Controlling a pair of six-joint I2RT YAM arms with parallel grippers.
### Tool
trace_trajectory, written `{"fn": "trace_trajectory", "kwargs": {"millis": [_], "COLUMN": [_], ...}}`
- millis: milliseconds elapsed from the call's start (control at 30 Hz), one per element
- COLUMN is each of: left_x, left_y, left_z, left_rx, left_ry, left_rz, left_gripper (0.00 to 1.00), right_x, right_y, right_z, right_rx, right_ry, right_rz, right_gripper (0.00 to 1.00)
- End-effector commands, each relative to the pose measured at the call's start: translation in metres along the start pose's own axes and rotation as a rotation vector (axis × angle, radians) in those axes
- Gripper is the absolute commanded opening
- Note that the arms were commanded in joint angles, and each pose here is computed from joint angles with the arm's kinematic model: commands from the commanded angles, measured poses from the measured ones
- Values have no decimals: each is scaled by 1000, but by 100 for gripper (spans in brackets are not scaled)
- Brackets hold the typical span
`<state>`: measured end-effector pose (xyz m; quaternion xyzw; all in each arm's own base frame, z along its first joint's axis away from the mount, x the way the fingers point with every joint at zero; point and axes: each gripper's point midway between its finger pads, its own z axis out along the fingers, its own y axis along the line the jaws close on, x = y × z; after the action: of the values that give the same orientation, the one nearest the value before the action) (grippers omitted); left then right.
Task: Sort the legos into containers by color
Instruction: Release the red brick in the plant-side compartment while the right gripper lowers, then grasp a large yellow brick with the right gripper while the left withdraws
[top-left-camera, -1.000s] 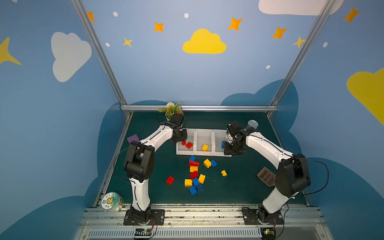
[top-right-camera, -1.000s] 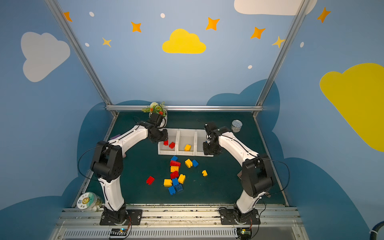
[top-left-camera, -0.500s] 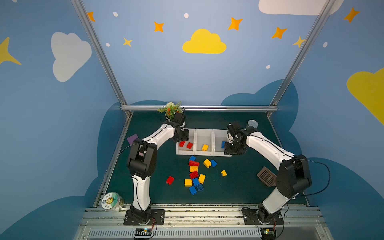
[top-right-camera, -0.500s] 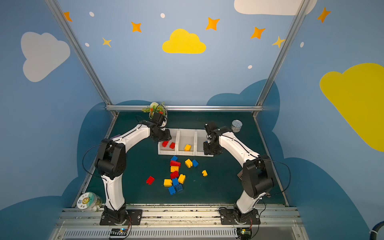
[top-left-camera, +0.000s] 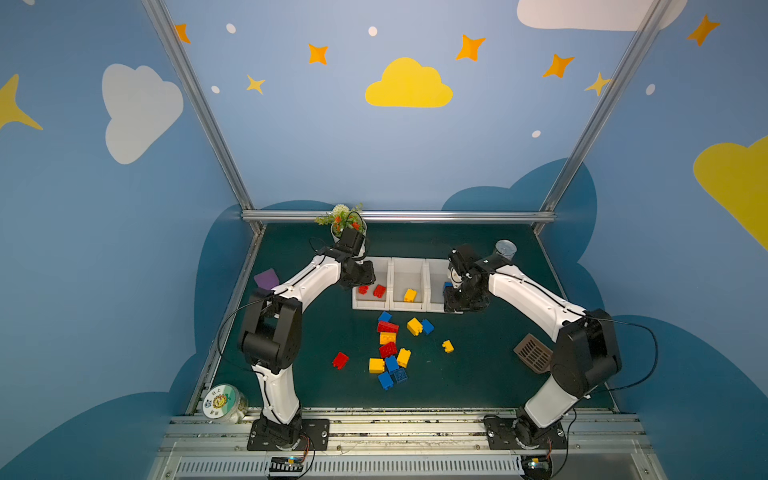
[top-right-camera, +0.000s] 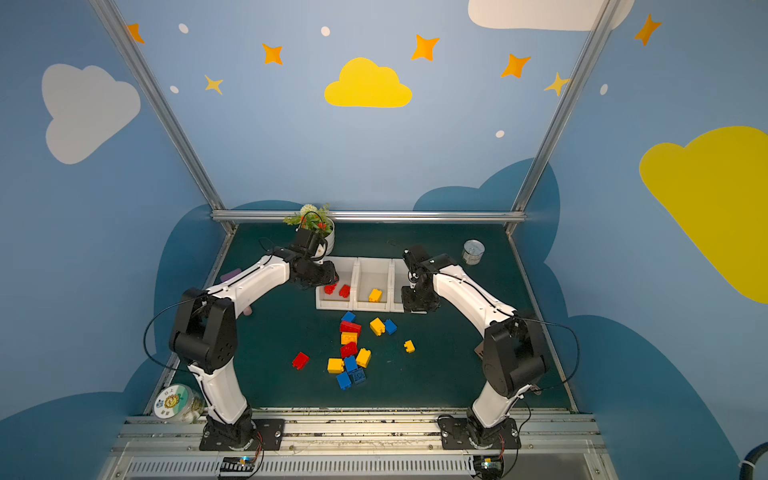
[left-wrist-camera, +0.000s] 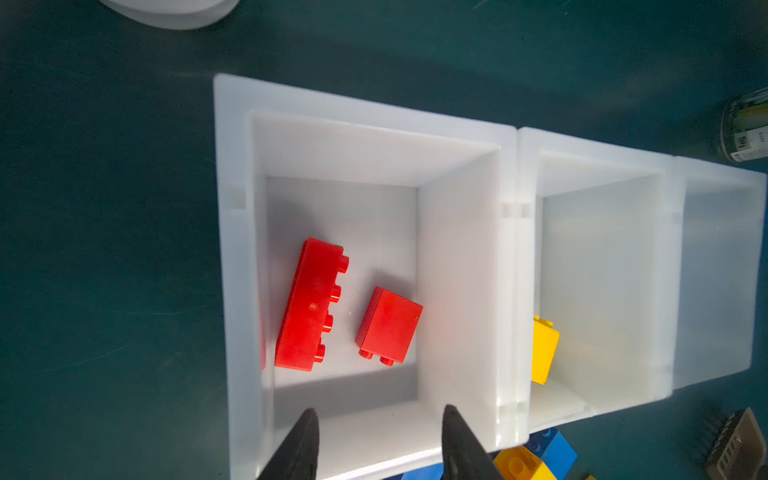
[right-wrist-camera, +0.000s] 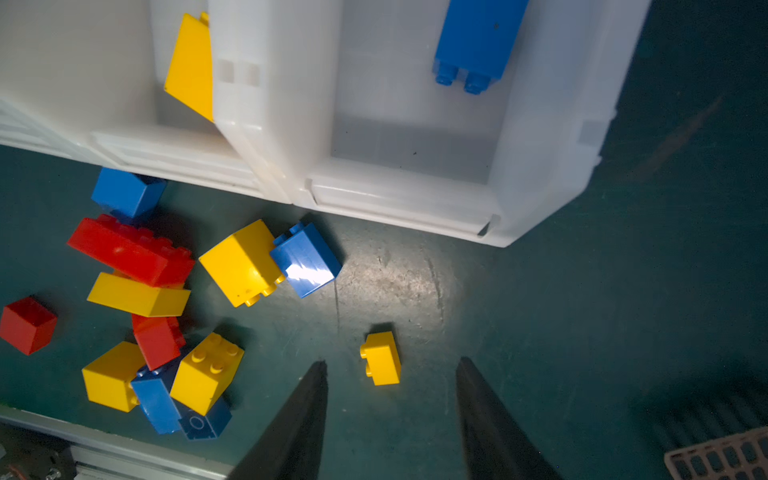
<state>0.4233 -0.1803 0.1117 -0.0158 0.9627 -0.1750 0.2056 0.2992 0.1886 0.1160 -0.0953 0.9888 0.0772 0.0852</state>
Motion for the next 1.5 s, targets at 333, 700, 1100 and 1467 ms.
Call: {"fn": "trace_trajectory", "kwargs": {"millis": [333, 700, 1100, 1467], "left_x": [15, 33, 47, 49], "left_y": [21, 33, 37, 37], "left_z": [-39, -45, -47, -48], "left_rx": [-10, -17, -7, -7], "left_ry": [-84, -81, -70, -70], "left_rz": [-79, -116, -136, -136], "left_gripper": [49, 50, 50, 51], "right_x": [0, 3, 11, 15], "right_y": [55, 88, 103, 98], "right_z": [22, 49, 72, 88], "right_rx": [-49, -79, -71, -27], "right_ry": [64, 125, 178, 207], "right_rz": [-135, -208, -242, -236], "right_gripper": [50, 50, 49, 45]}}
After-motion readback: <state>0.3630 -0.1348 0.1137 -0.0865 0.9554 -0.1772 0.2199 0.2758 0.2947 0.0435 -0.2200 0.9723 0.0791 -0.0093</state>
